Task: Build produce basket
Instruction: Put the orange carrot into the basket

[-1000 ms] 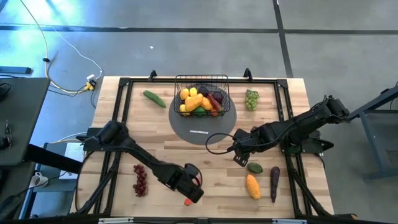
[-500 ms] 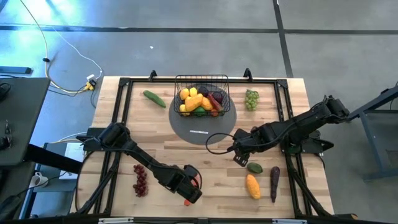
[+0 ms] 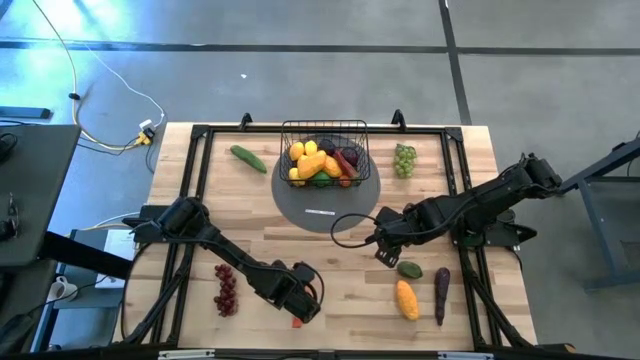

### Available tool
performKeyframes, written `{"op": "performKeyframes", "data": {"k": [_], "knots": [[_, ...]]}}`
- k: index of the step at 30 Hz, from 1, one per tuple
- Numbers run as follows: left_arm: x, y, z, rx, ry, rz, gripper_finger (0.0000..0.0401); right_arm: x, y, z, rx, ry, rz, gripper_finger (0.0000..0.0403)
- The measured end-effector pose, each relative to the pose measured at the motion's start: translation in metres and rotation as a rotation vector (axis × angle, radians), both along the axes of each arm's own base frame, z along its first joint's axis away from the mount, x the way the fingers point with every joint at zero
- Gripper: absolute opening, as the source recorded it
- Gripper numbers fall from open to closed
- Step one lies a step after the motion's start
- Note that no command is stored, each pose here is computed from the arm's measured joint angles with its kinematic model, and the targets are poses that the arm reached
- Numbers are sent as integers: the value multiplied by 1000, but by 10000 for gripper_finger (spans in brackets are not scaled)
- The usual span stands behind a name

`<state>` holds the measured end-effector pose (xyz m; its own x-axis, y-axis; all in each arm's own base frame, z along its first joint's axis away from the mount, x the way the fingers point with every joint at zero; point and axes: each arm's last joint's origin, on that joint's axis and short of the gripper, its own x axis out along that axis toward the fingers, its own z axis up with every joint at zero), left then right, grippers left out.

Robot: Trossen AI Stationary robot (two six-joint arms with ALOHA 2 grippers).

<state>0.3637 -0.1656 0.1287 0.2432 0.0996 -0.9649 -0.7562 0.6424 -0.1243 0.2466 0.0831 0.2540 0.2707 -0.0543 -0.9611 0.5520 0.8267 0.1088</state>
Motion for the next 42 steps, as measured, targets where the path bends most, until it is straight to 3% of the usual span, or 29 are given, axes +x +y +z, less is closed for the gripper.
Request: {"op": "performKeyframes", "data": {"k": [7,17,31,42], "knots": [[-1,1,-1,7,12,0,142,0,0,0,-6,-2,1,220],[-1,4,2,3,35,-100,20,0,0,0,-2,-2,-13,220],[-5,38,42,38,46,-177,17,0,0,0,-1,-3,-16,220],[-13,110,95,187,36,-179,17,2,-1,1,-14,-30,-63,220]]}}
